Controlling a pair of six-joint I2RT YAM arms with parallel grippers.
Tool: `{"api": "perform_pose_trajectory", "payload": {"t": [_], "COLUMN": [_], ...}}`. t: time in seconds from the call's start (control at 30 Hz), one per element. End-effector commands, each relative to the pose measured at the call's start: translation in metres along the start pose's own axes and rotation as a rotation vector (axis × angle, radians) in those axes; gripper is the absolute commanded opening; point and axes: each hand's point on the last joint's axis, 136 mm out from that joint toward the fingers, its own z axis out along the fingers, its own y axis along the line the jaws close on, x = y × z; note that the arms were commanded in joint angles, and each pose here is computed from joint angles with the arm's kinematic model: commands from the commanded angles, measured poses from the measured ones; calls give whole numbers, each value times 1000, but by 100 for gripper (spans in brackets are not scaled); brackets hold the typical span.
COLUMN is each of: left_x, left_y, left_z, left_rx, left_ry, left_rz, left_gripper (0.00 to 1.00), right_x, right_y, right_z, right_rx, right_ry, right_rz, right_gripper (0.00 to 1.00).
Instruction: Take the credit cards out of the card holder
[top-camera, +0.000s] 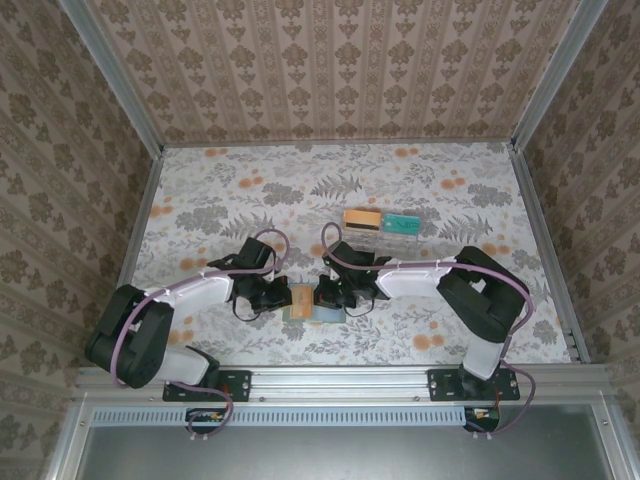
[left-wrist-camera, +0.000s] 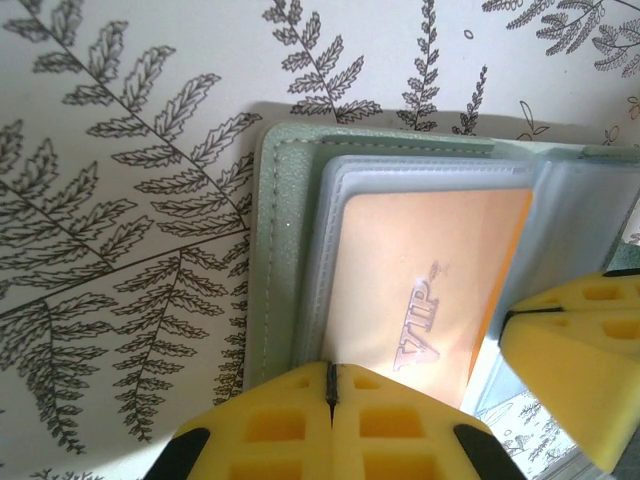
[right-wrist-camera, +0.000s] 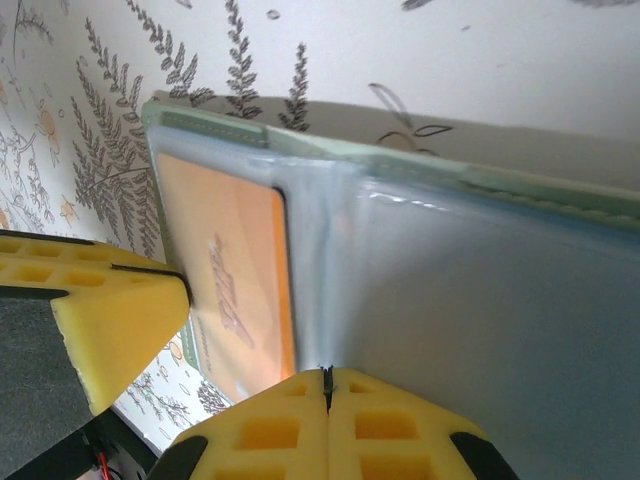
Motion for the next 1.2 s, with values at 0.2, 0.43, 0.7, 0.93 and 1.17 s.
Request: {"api": "perform_pose_trajectory", "payload": {"t": [0.2, 0.43, 0.7, 0.93, 1.17], "left_x": [11, 12, 12, 11, 12], "left_y": [19, 19, 18, 18, 18], "left_z": [5, 7, 7, 7, 7], "left_rx": [-75, -75, -71, -69, -70], "left_ry": [40, 47, 47, 47, 49], "left_rz": [-37, -38, -37, -37, -37], "left_gripper": [1, 0, 0, 0, 0], "right_x": [-5, -4, -1, 2, 3], "right_y": [10, 20, 18, 23, 22], "right_z": [-8, -1, 9, 15, 15], "right_rx": [-52, -92, -93, -105, -106], "right_ry": [-19, 6, 38, 59, 61], "right_rz": [-9, -18, -8, -15, -13], "right_gripper": [5, 15, 16, 16, 5]}}
